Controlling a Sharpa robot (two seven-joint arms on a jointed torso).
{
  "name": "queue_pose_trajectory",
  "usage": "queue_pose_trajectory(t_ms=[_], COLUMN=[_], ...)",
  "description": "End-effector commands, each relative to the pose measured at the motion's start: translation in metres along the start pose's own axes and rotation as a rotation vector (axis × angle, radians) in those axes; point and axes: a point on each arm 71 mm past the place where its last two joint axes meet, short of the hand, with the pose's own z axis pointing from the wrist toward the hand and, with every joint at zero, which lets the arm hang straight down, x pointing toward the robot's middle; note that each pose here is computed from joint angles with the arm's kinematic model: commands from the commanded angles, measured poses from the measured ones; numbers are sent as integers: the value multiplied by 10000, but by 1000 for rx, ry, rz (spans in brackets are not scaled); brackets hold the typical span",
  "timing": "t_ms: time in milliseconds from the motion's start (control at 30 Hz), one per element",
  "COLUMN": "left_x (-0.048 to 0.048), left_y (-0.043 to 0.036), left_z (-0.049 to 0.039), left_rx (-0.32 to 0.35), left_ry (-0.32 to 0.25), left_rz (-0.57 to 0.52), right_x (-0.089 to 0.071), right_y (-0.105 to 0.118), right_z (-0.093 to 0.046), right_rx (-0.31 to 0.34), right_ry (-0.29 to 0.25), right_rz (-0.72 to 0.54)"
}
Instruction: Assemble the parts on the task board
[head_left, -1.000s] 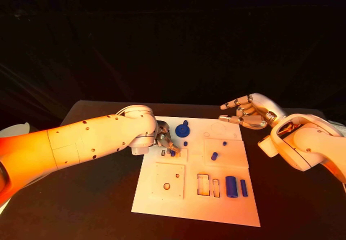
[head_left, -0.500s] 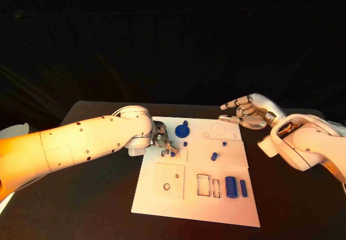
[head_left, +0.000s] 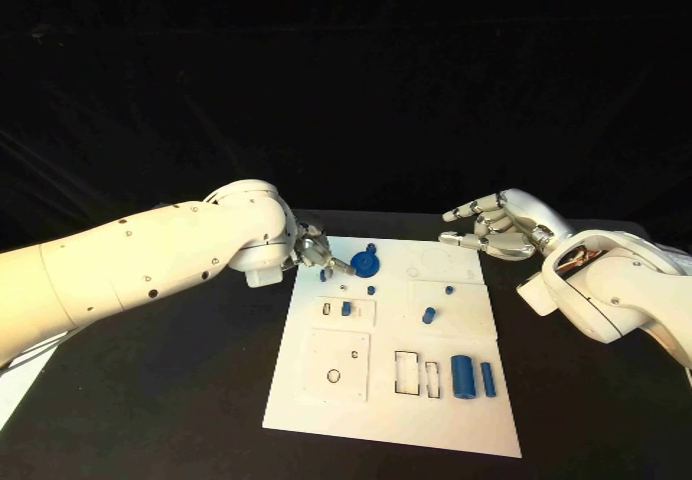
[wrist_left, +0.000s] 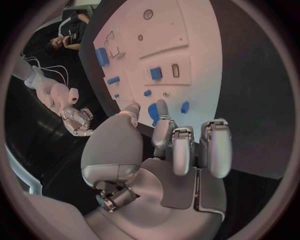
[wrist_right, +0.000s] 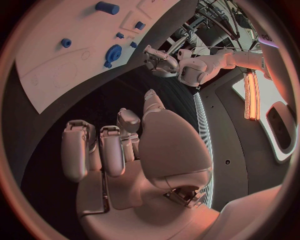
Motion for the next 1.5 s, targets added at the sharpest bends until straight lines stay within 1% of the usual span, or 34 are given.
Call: queue_pose_trajectory(t_ms=[33, 100, 167, 300, 467, 667, 933, 1200, 1500], left_x=[-100, -168, -213, -253, -242, -201, -123, -63, -22], left_y=[107, 154, 188, 222, 261, 275, 250, 223, 205], left_z=[32, 74, 128, 229, 371, 473, 540, 566, 579], left_rx=[-66, -85, -104, -135, -175, -191, -185, -179, -171], left_ry=[24, 23, 20, 13, 18, 29, 57, 80, 95], left_rz=[-38, -43, -45, -34, -11, 8, 23, 36, 39], right_x=[18, 19, 22, 30, 40, 50, 60, 63, 67], right_y=[7, 7, 8, 12, 17, 19, 24, 24, 24], right_z=[4, 6, 8, 12, 15, 17, 22, 24, 26], right_rx=[-9, -9, -10, -11, -13, -15, -17, -17, -17], right_ry=[15, 15, 15, 17, 20, 22, 24, 25, 26], right_rz=[-7, -7, -6, -6, -5, -4, -3, -3, -3])
